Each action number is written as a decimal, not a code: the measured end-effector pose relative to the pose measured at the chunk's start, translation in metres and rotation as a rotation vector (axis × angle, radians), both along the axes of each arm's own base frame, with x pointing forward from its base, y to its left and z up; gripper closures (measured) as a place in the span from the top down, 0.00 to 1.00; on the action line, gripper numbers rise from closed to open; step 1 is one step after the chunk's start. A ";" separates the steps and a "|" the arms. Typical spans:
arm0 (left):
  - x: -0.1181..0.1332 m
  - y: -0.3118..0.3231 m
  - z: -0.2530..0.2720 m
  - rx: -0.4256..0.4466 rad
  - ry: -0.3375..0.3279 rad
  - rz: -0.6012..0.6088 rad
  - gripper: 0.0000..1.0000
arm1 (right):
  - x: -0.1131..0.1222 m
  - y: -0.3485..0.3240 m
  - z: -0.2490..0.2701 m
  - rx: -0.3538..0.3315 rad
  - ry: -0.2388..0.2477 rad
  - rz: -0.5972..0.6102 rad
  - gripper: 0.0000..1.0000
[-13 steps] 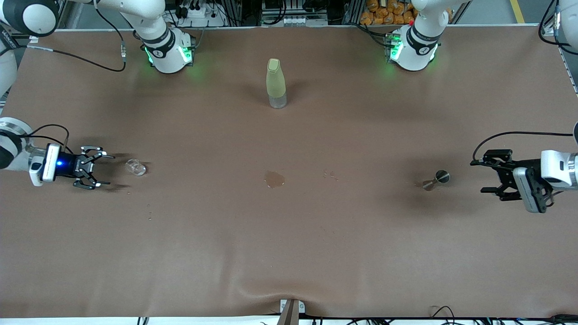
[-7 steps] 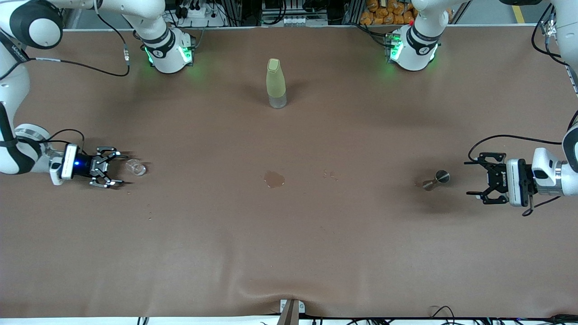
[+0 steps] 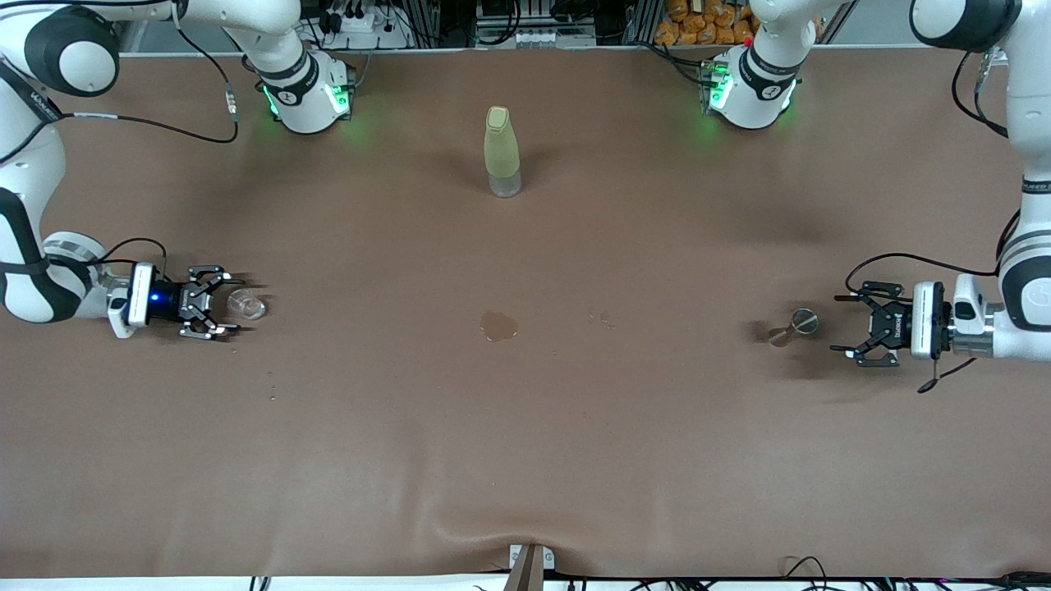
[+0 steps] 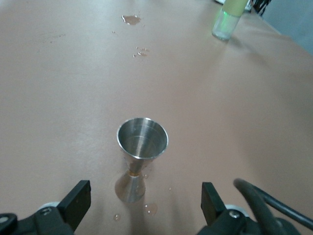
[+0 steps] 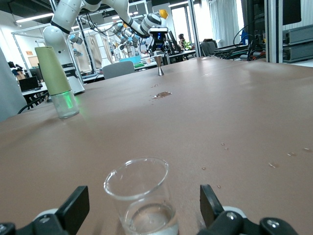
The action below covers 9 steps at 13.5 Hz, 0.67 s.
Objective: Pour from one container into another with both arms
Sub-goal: 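Close the right gripper on the beaker while the left gripper grasps the jigger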
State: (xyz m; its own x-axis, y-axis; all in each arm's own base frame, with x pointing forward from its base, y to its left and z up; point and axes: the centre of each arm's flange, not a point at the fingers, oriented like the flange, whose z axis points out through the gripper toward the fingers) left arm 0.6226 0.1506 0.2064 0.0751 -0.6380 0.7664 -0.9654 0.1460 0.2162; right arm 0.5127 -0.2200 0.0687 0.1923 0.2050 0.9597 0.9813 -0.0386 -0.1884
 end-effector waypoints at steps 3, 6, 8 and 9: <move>-0.010 0.004 -0.033 -0.062 0.048 0.025 1.00 | -0.001 0.006 -0.008 0.012 0.006 0.005 1.00; -0.017 0.003 -0.060 -0.128 0.035 0.027 1.00 | 0.000 0.009 -0.012 0.029 -0.012 -0.012 0.87; -0.019 -0.001 -0.073 -0.165 0.028 0.033 1.00 | 0.000 0.010 -0.013 0.033 -0.013 -0.013 0.86; -0.019 -0.003 -0.077 -0.179 0.028 0.041 1.00 | 0.000 0.011 -0.013 0.034 -0.015 -0.012 0.84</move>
